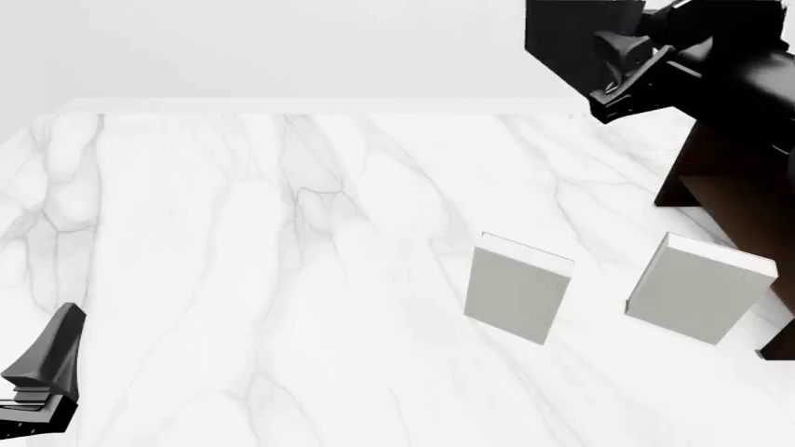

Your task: Pick up the book on the left and place it on top of the shelf.

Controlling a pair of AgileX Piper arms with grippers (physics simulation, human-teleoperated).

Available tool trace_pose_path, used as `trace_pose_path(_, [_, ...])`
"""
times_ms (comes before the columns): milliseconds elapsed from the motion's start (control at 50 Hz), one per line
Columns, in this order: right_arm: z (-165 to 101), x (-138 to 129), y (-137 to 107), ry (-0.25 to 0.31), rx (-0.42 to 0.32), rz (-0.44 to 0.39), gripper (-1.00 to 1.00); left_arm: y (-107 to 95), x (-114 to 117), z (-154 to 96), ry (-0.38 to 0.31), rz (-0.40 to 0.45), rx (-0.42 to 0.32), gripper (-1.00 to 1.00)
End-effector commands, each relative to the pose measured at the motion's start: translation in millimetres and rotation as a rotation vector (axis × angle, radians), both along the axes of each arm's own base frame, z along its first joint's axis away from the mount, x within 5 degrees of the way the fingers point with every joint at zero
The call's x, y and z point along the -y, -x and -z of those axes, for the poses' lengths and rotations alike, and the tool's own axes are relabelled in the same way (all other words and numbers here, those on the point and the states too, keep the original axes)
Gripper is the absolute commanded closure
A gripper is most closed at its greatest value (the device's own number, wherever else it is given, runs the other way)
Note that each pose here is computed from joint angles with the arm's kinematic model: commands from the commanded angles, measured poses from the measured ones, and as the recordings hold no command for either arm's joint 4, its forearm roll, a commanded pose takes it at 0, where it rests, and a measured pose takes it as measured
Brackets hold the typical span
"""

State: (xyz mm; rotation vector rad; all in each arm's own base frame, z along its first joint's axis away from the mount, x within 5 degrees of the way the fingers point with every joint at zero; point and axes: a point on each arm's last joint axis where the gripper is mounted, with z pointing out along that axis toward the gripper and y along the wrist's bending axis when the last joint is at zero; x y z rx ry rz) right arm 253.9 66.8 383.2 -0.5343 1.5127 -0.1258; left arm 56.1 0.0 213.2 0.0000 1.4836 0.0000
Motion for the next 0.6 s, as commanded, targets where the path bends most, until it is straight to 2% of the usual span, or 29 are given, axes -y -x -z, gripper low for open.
trace_pose_path(20, [-13.7, 20.8, 13.2, -0.012, 0.040, 0.069, 1.00, 0.0, 0.0, 0.0, 0.000, 0.000, 0.000, -1.00])
trace_pose_path(220, [-17.4, 38.3, 21.1, 0.006, 0.063, 0.137, 1.00, 0.0, 0.0, 0.0, 0.000, 0.000, 0.000, -1.00])
trace_pose_path(600, [-22.0, 60.4, 25.5, 0.084, 0.096, 0.231, 1.00, 0.0, 0.0, 0.0, 0.000, 0.000, 0.000, -1.00])
